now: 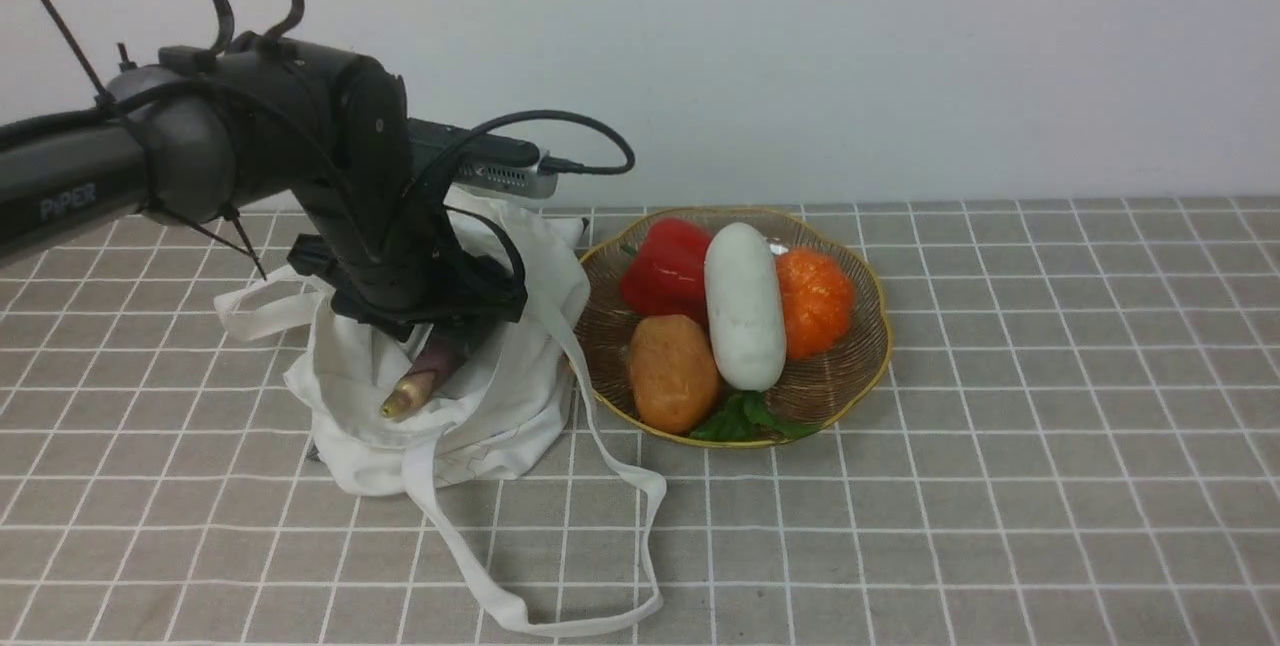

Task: Take vegetables from bag on grey coffee tablecloth place on plate.
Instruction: 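Reach into the bag and grasp a vegetable inside it with the left gripper, then take the eggplant out of the bag and place it in the plate with the left gripper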

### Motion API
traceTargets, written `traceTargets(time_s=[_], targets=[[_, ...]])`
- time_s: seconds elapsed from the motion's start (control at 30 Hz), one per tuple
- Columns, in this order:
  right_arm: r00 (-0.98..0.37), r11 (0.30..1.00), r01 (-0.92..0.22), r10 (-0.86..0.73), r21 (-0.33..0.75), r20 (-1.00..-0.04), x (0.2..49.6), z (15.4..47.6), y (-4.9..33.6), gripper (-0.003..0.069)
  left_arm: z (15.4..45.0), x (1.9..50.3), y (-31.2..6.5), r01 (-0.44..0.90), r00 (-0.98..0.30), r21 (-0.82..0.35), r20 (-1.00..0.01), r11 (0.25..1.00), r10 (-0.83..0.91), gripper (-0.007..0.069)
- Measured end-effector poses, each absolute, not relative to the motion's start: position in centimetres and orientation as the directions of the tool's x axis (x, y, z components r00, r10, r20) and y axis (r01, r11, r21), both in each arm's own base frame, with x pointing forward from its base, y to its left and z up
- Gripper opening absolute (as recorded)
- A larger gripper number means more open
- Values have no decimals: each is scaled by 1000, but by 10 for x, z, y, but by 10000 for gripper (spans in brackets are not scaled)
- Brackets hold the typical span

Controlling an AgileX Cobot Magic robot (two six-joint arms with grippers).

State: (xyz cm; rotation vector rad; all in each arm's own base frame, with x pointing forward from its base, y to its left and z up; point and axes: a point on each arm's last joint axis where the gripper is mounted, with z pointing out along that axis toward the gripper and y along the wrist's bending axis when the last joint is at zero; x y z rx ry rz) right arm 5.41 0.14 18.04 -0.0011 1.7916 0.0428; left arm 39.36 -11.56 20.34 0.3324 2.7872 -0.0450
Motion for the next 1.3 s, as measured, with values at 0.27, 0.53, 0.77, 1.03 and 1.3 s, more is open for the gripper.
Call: traceTargets(time_s=[0.27,0.53,0.77,1.03,1.3], targets=[[-219,999,-24,23,28,-975,54,180,1,-15,170,406,-118,251,-913,34,-326,968,248,406],[-219,999,-24,23,28,-975,54,180,1,-15,157,413,-118,269,-896,59,-352,961,272,397],[-219,999,-24,23,28,-975,54,180,1,-15,154,414,-117,277,-895,73,-344,958,285,164],[-219,999,-24,23,28,-975,54,180,1,-15,182,403,-113,270,-906,82,-316,959,282,167],[-219,999,-24,23,28,-975,54,180,1,-15,214,386,-107,265,-919,92,-276,960,281,167]])
